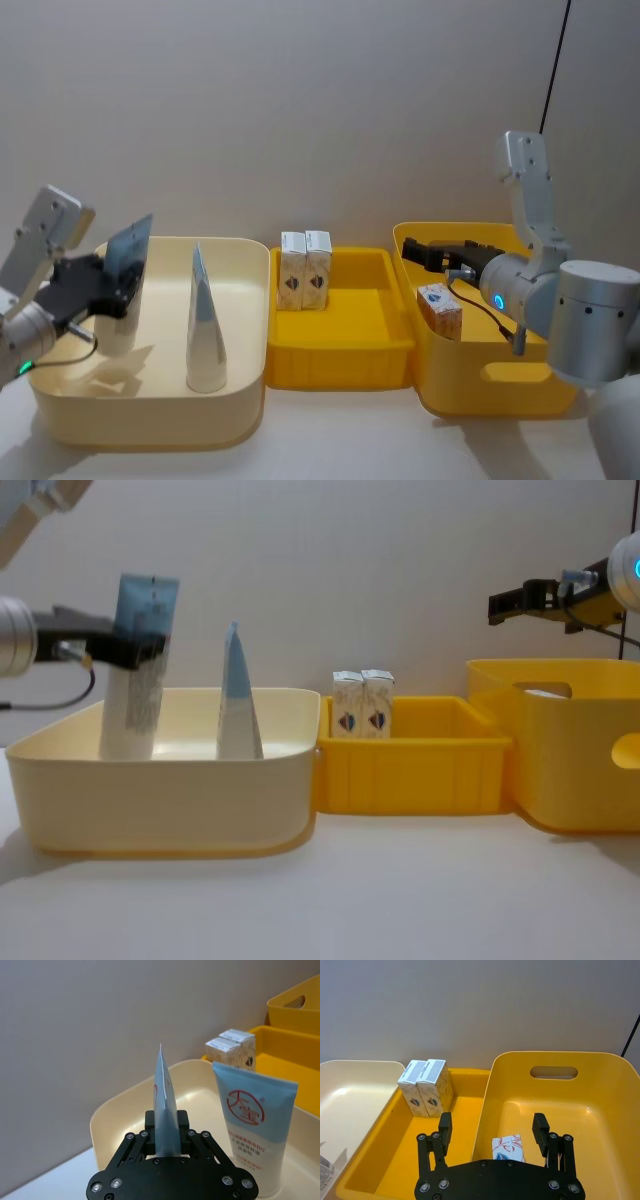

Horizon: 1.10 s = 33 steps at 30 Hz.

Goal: Bimanual collaborative sorting of washing and personal care products

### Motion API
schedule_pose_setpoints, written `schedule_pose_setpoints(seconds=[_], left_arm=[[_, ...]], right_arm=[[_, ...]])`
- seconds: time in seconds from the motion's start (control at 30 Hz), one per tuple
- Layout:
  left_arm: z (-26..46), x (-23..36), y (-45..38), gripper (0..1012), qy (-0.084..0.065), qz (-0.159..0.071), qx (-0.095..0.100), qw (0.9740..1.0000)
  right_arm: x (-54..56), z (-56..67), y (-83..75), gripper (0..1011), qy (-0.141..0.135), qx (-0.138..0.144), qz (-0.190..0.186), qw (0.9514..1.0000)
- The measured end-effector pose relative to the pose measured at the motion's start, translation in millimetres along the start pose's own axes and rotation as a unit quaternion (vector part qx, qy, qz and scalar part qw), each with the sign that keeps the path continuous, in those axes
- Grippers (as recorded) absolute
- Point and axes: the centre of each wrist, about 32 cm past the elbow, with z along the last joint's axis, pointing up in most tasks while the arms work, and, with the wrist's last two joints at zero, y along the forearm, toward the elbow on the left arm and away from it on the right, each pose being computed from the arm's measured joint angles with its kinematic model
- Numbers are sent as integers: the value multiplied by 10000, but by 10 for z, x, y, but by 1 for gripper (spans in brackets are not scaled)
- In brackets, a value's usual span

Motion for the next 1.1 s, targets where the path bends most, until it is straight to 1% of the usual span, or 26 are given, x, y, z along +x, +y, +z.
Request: schedule_pose_setpoints(seconds=[0.07, 0.1, 0.13, 0.17, 0.27, 0.3, 0.37, 0.4, 0.43, 0.47, 0.5, 0.53, 0.57, 0.6, 0.63, 0.7, 0.73, 0.8, 0.83, 0.87, 0.9, 0.93, 0.97, 1.03, 1.07, 1.1], left_arm=[[61, 17, -4, 255, -63, 0, -80, 9999], [115, 31, -6, 255, -122, 1, -154, 9998], [142, 38, -8, 255, -155, 0, -193, 9997], [206, 53, -11, 255, -219, 1, -284, 9994], [291, 71, -18, 255, -303, -1, -410, 9987], [357, 87, -23, 253, -369, -5, -514, 9980], [416, 102, -28, 255, -428, -17, -615, 9972], [484, 119, -36, 255, -486, -29, -728, 9962], [484, 119, -36, 255, -486, -29, -728, 9962], [543, 135, -45, 255, -535, -52, -833, 9951], [575, 142, -51, 253, -562, -73, -896, 9944], [638, 158, -64, 255, -606, -103, -1011, 9930], [667, 165, -69, 255, -628, -121, -1065, 9923], [723, 178, -81, 255, -672, -169, -1187, 9905], [757, 187, -89, 253, -692, -190, -1249, 9896], [797, 199, -100, 255, -716, -241, -1344, 9880], [850, 215, -118, 255, -740, -302, -1466, 9860], [896, 229, -137, 255, -754, -357, -1573, 9840], [935, 240, -155, 255, -762, -433, -1684, 9818], [935, 240, -155, 253, -762, -433, -1684, 9818], [970, 250, -173, 255, -764, -498, -1783, 9797], [985, 255, -183, 255, -761, -530, -1830, 9787], [1017, 265, -206, 255, -752, -593, -1924, 9766], [1043, 273, -226, 255, -739, -658, -2016, 9745], [1061, 281, -243, 255, -723, -709, -2085, 9728], [1070, 286, -255, 255, -713, -732, -2115, 9720]], right_arm=[[0, 0, 0, 1001, 0, 0, 0, 10000], [0, 0, 0, 1001, 0, 0, 0, 10000], [0, 0, 0, 1001, 0, 0, 0, 10000], [0, 0, 0, 1001, 0, 0, 0, 10000], [0, 0, 0, 1001, 0, 0, 0, 10000], [0, 0, 0, 1001, 0, 0, 0, 10000], [0, 0, 0, 1001, 0, 0, 0, 10000], [0, 0, 0, 1001, 0, 0, 0, 10000], [0, 0, 0, 1001, 0, 1, 0, 10000], [-1, 0, 0, 1001, 0, 1, 1, 10000], [-1, 0, 0, 1001, 0, 2, 1, 10000], [-2, 0, 0, 1001, -2, 4, 2, 10000], [-6, -1, 1, 1001, -15, 12, 4, 10000], [-11, 0, 1, 1001, -33, 30, 16, 10000], [-16, 0, 1, 1001, -49, 41, 26, 10000], [-24, 2, 0, 1001, -78, 75, 49, 9999], [-32, 7, -4, 1001, -115, 115, 80, 9998], [-39, 11, -8, 1001, -156, 160, 125, 9997], [-46, 17, -13, 1001, -201, 200, 170, 9995], [-46, 17, -13, 1001, -201, 200, 170, 9995], [-55, 23, -20, 1001, -255, 245, 235, 9991], [-59, 25, -24, 1001, -277, 259, 254, 9990], [-67, 30, -32, 1001, -333, 306, 323, 9985], [-80, 33, -41, 1002, -400, 350, 390, 9978], [-89, 37, -50, 1001, -461, 383, 461, 9971], [-95, 38, -55, 1001, -494, 404, 497, 9967]])
